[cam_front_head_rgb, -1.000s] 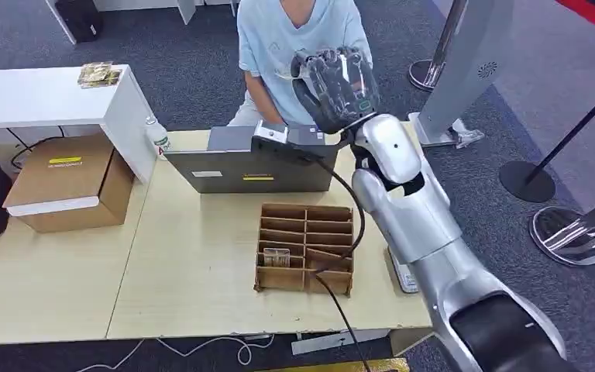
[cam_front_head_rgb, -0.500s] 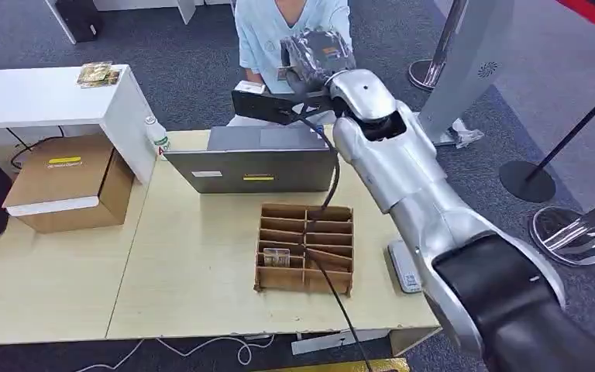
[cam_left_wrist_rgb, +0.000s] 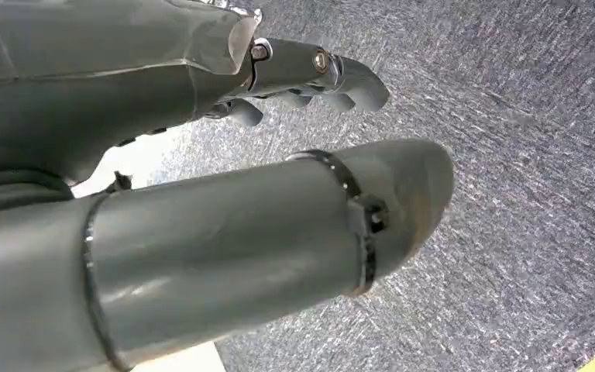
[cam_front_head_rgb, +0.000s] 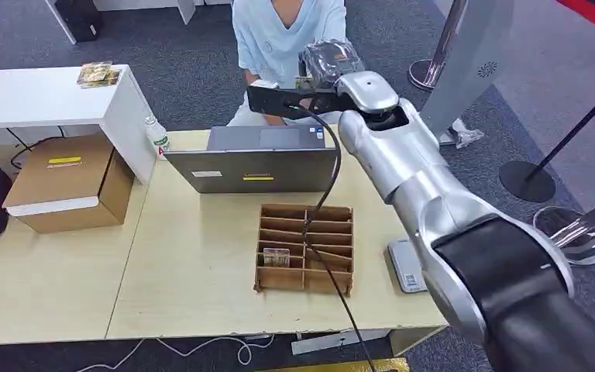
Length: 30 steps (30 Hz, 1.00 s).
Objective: Pass the card to the sensor for recognition and then transmit it.
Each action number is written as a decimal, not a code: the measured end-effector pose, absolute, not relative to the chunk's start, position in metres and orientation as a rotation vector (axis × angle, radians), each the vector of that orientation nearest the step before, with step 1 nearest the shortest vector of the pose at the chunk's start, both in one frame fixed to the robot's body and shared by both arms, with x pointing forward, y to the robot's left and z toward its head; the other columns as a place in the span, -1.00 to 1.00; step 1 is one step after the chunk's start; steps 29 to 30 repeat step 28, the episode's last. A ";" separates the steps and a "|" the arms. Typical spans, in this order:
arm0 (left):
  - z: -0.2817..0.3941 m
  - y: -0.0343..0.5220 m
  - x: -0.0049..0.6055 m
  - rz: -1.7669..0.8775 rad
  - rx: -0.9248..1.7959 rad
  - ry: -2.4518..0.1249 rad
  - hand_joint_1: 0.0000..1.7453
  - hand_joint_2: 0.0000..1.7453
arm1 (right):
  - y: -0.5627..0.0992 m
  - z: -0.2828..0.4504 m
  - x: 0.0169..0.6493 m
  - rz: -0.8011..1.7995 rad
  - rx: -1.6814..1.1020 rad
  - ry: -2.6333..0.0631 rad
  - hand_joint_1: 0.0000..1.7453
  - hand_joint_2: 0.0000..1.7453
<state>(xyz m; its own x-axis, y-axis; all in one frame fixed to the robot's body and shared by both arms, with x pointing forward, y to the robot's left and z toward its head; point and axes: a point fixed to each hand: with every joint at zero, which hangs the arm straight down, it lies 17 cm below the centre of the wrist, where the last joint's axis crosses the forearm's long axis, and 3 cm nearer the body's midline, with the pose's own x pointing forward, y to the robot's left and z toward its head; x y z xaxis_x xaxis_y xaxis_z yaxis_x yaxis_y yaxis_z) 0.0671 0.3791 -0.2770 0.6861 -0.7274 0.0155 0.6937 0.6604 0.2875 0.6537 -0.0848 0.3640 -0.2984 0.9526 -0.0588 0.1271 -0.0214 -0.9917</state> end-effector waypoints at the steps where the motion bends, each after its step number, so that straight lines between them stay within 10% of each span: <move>1: -0.277 0.379 0.067 -0.806 0.269 -0.133 -1.00 -1.00 | -0.086 0.363 0.654 1.403 -1.172 -1.506 -1.00 1.00; 30: -0.277 0.381 0.068 -0.809 0.280 -0.137 -1.00 -1.00 | -0.082 0.426 0.618 0.994 -0.866 -2.066 -1.00 1.00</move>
